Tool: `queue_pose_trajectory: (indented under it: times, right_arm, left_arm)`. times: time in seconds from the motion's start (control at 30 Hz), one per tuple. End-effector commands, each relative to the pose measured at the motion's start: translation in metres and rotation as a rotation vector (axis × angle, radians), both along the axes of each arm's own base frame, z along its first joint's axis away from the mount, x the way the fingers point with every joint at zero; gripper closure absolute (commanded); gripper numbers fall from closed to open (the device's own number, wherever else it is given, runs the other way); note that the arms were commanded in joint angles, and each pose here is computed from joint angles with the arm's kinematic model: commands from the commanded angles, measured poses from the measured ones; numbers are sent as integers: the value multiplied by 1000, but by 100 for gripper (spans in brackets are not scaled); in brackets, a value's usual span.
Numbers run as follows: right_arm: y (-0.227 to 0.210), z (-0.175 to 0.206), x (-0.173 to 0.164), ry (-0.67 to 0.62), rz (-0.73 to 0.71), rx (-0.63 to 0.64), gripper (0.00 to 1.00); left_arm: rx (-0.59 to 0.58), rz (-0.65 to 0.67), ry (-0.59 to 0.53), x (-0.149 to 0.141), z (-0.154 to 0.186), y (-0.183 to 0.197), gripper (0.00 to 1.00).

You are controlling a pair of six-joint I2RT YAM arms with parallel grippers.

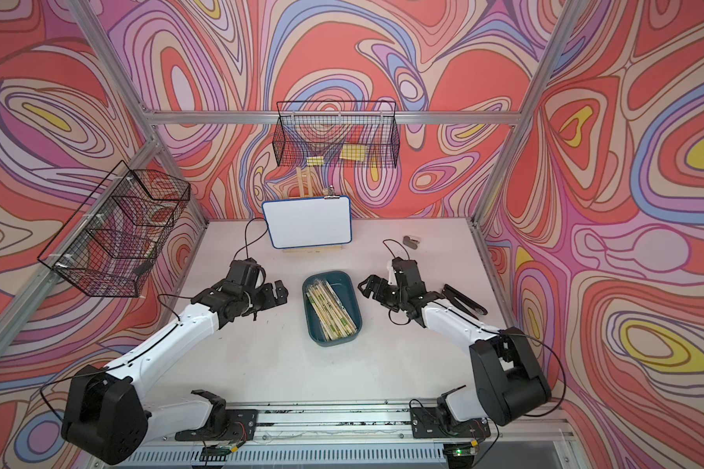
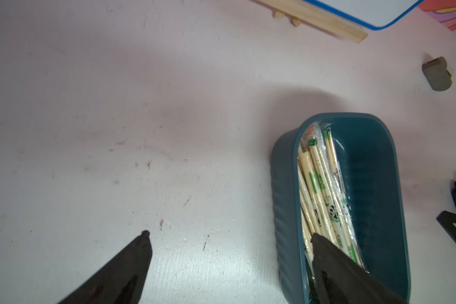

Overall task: Take the paired disposable chopsticks out of the storage box
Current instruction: Adjust the storage box at the center of the board.

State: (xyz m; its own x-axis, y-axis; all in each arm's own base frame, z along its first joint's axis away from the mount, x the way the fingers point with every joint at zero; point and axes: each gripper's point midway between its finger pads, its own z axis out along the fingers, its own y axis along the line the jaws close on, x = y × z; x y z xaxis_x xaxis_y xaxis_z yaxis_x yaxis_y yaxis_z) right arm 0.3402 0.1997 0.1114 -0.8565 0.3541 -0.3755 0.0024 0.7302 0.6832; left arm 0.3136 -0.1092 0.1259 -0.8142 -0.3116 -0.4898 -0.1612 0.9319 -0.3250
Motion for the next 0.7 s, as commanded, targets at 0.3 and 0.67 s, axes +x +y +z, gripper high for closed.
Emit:
queue_pose_trajectory:
  times: [0.3,0.67]
  right_arm:
    - [94,-28,-22,60,122,-23,7]
    - [124,-16,-39,20,148,-126,7]
  left_arm:
    - [15,80,93,-5,-31,10,0]
    - [-123,153,107,19,-35,20,0]
